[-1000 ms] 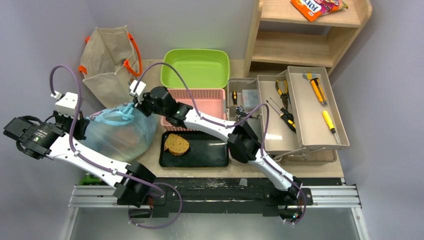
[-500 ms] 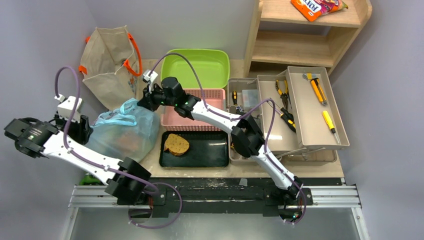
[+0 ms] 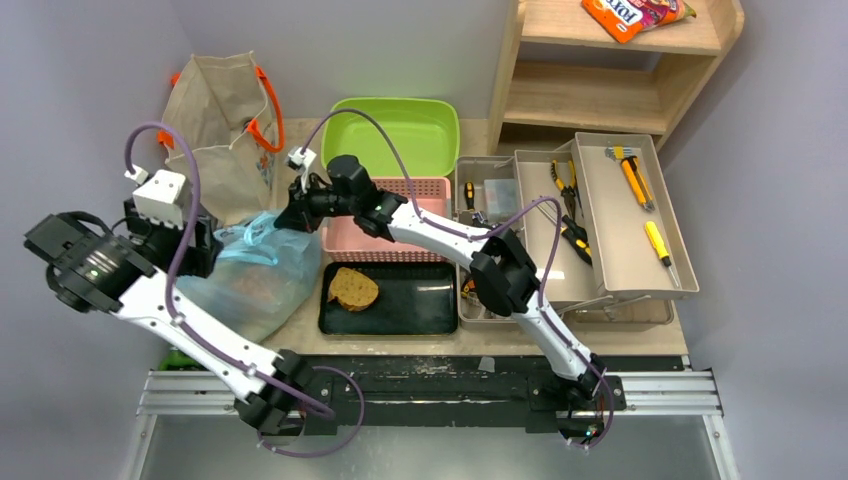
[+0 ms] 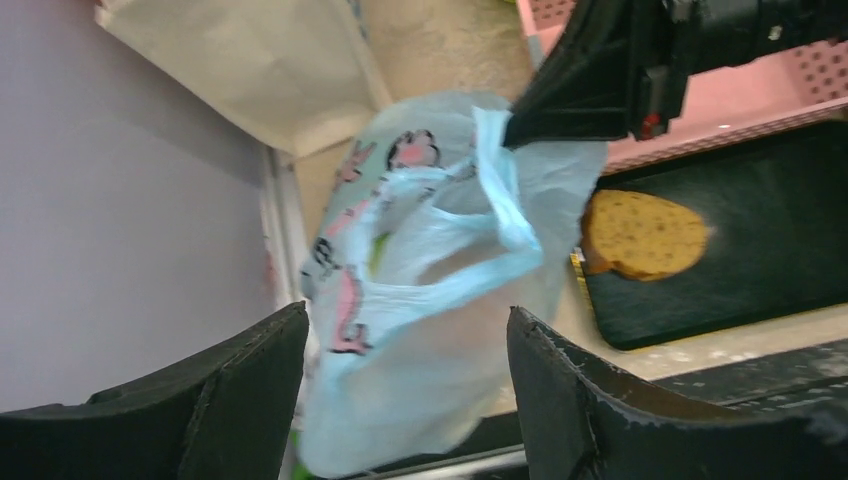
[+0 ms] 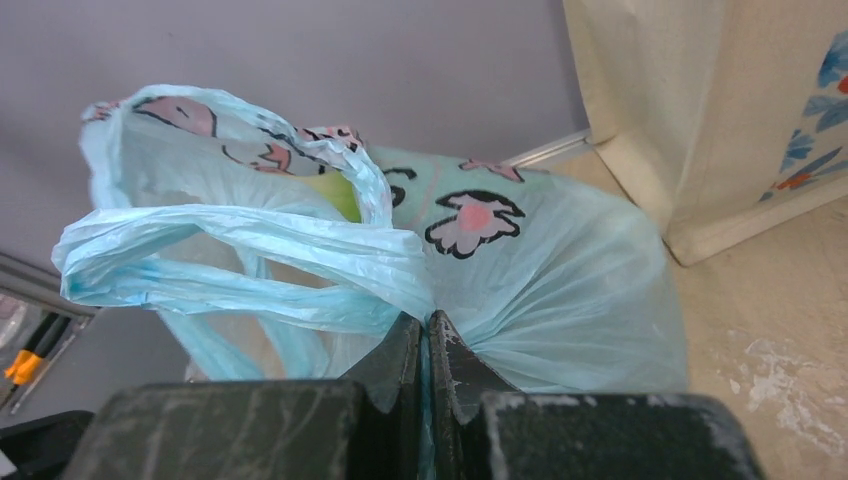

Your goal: Untie the knot of the grocery bags and take out the mixed food

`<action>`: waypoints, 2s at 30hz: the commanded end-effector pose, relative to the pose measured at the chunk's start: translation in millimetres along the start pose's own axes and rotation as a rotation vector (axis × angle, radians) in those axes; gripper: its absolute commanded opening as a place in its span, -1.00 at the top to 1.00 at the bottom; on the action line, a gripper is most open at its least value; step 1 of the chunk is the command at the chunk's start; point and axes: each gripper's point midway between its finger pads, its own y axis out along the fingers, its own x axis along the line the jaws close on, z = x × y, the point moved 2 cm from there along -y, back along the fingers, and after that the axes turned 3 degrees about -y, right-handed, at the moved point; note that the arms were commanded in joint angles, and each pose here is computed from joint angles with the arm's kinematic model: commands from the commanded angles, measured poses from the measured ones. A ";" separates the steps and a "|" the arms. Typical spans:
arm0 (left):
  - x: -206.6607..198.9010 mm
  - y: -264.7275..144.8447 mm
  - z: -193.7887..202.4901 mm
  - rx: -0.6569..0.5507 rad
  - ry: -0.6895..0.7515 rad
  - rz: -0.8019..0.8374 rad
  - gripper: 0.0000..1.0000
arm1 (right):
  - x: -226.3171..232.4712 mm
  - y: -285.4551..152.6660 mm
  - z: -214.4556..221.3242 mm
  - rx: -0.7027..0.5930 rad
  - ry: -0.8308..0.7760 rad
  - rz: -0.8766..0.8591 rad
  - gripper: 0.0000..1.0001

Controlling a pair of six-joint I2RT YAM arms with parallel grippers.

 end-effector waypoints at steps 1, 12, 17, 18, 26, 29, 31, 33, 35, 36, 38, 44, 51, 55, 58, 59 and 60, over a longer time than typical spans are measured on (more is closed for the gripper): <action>-47.5 -4.1 10.1 -0.004 -0.336 -0.015 -0.40 | 36.8 -27.2 -80.8 -0.165 -0.038 -0.069 1.00; -48.9 25.1 60.4 0.004 -0.860 -0.188 -0.46 | 38.0 -26.6 -74.2 -0.143 -0.011 -0.078 1.00; -46.1 37.1 85.6 0.030 -1.022 -0.257 -0.52 | 39.6 -30.3 -77.9 -0.148 -0.020 -0.078 1.00; -41.9 41.1 87.2 0.016 -1.040 -0.259 -0.54 | 39.6 -30.3 -77.2 -0.146 -0.019 -0.079 1.00; -13.8 36.1 23.4 -0.228 -0.923 -0.182 0.13 | 31.9 -33.4 -81.9 -0.161 -0.015 -0.041 1.00; -24.4 4.7 -27.9 -0.298 -0.745 -0.142 0.60 | 16.3 -36.3 -90.0 -0.196 0.008 0.032 1.00; -29.8 -7.5 -47.6 -0.307 -0.687 -0.112 0.86 | 7.1 -37.7 -95.6 -0.224 0.041 0.064 1.00; -29.4 -12.9 -57.3 -0.302 -0.660 -0.097 1.00 | -0.3 -39.3 -100.3 -0.244 0.069 0.082 1.00; -23.9 -13.8 -59.0 -0.282 -0.642 -0.102 1.00 | -3.7 -40.6 -101.3 -0.248 0.083 0.089 1.00; -21.9 -13.0 -58.1 -0.265 -0.645 -0.095 1.00 | -4.8 -41.7 -101.6 -0.250 0.088 0.090 1.00; -13.5 -9.7 -52.0 -0.226 -0.623 -0.102 1.00 | -4.1 -43.8 -100.4 -0.244 0.094 0.077 1.00; -9.3 2.3 -9.7 -0.047 -0.461 -0.060 1.00 | -0.8 -55.9 -108.0 -0.241 0.062 0.062 1.00; -30.4 5.8 33.7 0.063 -0.392 0.045 1.00 | 2.6 -67.4 -123.3 -0.229 -0.034 0.110 0.30; -41.7 4.1 30.7 0.048 -0.395 0.096 1.00 | -3.0 -76.1 -122.4 -0.222 -0.075 0.204 -0.62; -41.5 2.9 24.4 0.033 -0.406 0.108 1.00 | -6.8 -83.5 -127.2 -0.239 -0.124 0.290 -0.72; -40.9 2.5 22.6 0.033 -0.417 0.114 1.00 | -7.8 -85.1 -129.5 -0.242 -0.138 0.316 -0.73; -41.3 1.4 20.3 0.032 -0.419 0.123 1.00 | -5.6 -86.3 -132.5 -0.243 -0.153 0.324 -0.73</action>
